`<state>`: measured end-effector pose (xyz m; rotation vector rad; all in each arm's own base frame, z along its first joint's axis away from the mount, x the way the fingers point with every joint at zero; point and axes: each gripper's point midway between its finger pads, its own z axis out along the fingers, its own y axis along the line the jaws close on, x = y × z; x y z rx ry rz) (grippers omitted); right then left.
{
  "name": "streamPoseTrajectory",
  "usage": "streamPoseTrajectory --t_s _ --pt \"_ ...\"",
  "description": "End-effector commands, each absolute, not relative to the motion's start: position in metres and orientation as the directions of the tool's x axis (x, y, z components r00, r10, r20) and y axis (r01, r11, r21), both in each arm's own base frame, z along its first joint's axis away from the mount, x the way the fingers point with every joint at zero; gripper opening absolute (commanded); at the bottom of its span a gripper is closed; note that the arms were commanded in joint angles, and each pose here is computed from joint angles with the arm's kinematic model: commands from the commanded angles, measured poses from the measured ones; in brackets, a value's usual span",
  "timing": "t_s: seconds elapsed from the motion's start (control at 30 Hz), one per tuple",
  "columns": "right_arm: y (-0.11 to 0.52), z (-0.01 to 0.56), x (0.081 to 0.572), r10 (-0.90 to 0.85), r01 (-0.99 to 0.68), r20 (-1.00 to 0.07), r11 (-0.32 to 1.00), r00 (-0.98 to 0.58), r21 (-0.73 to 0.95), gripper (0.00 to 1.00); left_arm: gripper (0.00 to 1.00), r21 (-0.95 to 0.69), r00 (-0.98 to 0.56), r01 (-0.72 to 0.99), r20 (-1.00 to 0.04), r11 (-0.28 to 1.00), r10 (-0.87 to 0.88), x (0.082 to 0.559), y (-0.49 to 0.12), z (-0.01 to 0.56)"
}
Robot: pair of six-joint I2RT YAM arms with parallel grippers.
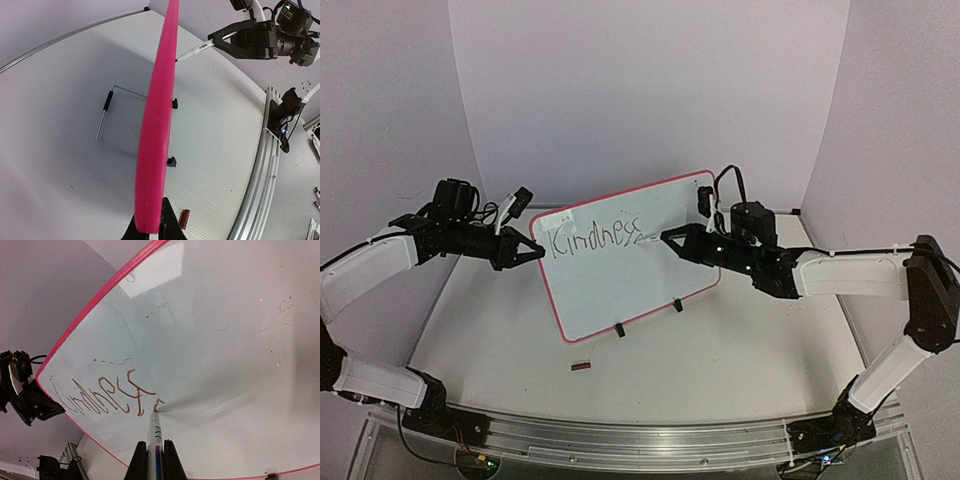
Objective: Write a sentence on the whiteboard
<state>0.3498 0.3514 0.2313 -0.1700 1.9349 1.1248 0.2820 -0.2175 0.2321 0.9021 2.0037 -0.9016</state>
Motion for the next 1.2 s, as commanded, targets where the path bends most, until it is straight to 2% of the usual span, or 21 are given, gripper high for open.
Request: streamPoseTrajectory --t_s 0.0,0.33,0.53,0.7,1.17 --pt "0.358 0.242 0.358 0.315 -0.510 -0.737 0.560 -0.598 0.653 0.00 0.00 -0.239 -0.469 0.811 -0.811 0.533 0.349 0.286 -0.215 0.216" --pt "0.357 0.271 0.347 0.349 -0.557 -0.737 0.491 -0.579 0.670 0.00 0.00 -0.237 -0.468 0.811 -0.811 0.536 0.350 0.286 -0.215 0.216" --pt "0.341 0.294 0.339 0.378 -0.571 -0.762 0.507 -0.525 0.645 0.00 0.00 -0.237 -0.467 0.811 -0.812 0.534 0.349 0.286 -0.215 0.217" --pt "0.328 0.289 0.345 0.379 -0.536 -0.783 0.577 -0.493 0.616 0.00 0.00 -0.240 -0.470 0.811 -0.811 0.534 0.349 0.286 -0.215 0.216" --pt "0.342 0.268 0.353 0.344 -0.522 -0.771 0.582 -0.537 0.623 0.00 0.00 -0.242 -0.472 0.811 -0.809 0.533 0.350 0.286 -0.215 0.215"
